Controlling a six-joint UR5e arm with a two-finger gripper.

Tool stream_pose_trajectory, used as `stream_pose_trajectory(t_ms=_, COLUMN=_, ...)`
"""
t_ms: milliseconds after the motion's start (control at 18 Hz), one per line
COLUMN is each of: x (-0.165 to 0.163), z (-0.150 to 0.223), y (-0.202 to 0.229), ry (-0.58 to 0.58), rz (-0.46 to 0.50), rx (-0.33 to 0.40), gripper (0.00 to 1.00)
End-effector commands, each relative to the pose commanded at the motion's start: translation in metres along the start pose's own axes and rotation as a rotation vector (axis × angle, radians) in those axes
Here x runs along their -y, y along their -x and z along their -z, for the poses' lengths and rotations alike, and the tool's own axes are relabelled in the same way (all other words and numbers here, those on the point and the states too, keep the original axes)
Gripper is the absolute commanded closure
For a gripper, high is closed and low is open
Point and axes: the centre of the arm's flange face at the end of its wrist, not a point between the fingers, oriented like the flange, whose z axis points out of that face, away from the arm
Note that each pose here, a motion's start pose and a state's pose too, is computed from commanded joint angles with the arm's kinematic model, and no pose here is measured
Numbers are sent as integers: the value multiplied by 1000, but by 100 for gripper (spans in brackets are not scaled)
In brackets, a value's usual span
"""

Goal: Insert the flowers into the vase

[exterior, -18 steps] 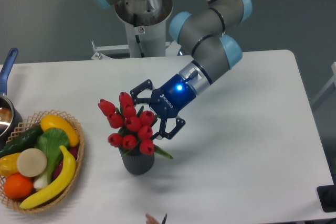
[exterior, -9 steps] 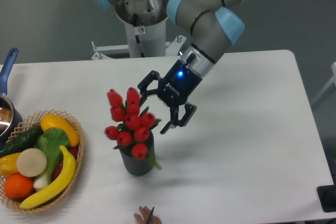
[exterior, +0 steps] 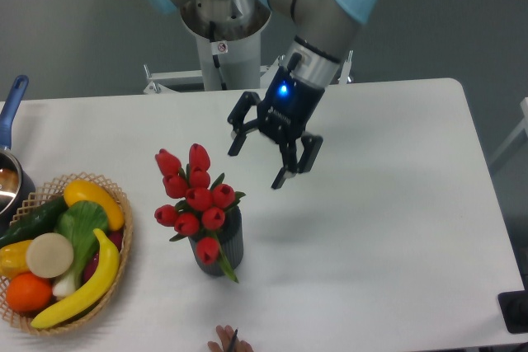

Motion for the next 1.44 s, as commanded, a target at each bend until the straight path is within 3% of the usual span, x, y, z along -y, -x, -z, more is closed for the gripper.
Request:
stream_pose_trajectory(t_ms=278, x=-40, z=44, y=37, ry=117, rz=49, rx=121, gripper=0)
stream_pose_trajectory(t_ms=444, x=-44, z=65, y=44, ry=232, rz=-47, rx=141, gripper=0)
stream_pose_trajectory(t_ms=722, x=-58, z=109, y=47, ry=372, rz=-196, rx=51, gripper=0)
stream_pose_trajectory(t_ms=889, x=-73, z=134, y=56, ry=387, rz=-228, rx=-5, gripper=0)
stream_pose_trajectory(t_ms=1111, x=-106, z=165, y=66, ry=401, rz=-339, rx=-60, gripper=0)
stream_pose_trajectory(t_ms=1444, x=-113, z=170, y=66, ry=401, rz=-348, rx=-66, gripper=0)
